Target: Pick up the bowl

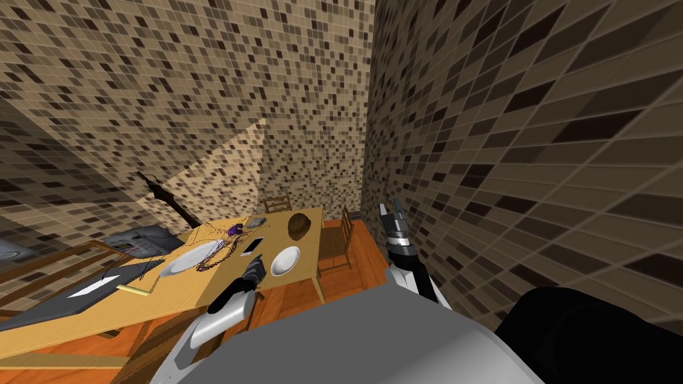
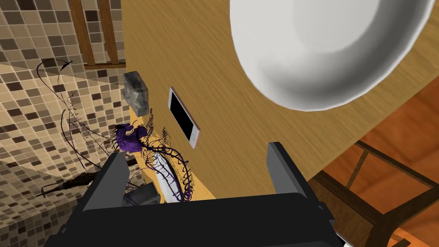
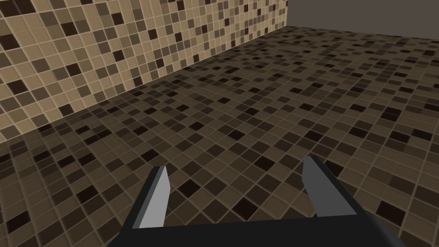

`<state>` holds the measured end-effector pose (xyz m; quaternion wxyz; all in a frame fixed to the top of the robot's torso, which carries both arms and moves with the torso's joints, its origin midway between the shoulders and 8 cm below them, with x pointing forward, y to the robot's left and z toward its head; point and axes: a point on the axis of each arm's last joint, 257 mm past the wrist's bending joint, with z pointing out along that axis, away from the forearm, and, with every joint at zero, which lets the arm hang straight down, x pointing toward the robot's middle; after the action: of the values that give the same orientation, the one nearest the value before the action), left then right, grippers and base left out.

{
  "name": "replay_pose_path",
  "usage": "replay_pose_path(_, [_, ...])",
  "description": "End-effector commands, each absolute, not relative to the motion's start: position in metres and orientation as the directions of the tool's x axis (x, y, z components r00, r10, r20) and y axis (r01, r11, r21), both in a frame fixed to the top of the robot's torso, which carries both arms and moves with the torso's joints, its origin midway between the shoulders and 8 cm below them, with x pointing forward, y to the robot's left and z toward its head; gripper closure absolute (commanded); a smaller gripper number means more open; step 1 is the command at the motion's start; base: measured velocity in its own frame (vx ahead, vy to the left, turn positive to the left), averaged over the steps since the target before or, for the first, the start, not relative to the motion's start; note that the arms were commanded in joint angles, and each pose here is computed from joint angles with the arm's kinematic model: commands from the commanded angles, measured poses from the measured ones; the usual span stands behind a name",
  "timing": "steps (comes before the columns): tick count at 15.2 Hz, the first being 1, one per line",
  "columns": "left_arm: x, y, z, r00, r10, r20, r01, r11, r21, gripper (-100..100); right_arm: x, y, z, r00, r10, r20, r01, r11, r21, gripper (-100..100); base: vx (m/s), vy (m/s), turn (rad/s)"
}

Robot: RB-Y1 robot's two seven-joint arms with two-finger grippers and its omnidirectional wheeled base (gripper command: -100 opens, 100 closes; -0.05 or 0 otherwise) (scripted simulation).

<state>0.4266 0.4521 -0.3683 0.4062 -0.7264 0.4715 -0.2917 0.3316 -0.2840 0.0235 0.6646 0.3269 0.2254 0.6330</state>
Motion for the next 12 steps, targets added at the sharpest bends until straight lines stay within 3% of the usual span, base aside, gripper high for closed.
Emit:
replay_pose_path(1, [0.421, 0.453, -0.385, 0.407, -0.912, 0.053, -0.483, -0.264, -0.835, -100, 0.332, -0.284, 0.023, 0.097, 0.989, 0.114, -0.694, -0.015, 0.72, 0, 0.007, -0.037, -0.009])
replay_pose_path(12, [0.394, 0.426, -0.457, 0.513, -0.846, 0.144, -0.596, -0.472, -0.65, -100, 0.332, -0.284, 0.023, 0.097, 0.989, 0.114, -0.694, -0.015, 0.72, 0, 0.017, -0.031, -0.011])
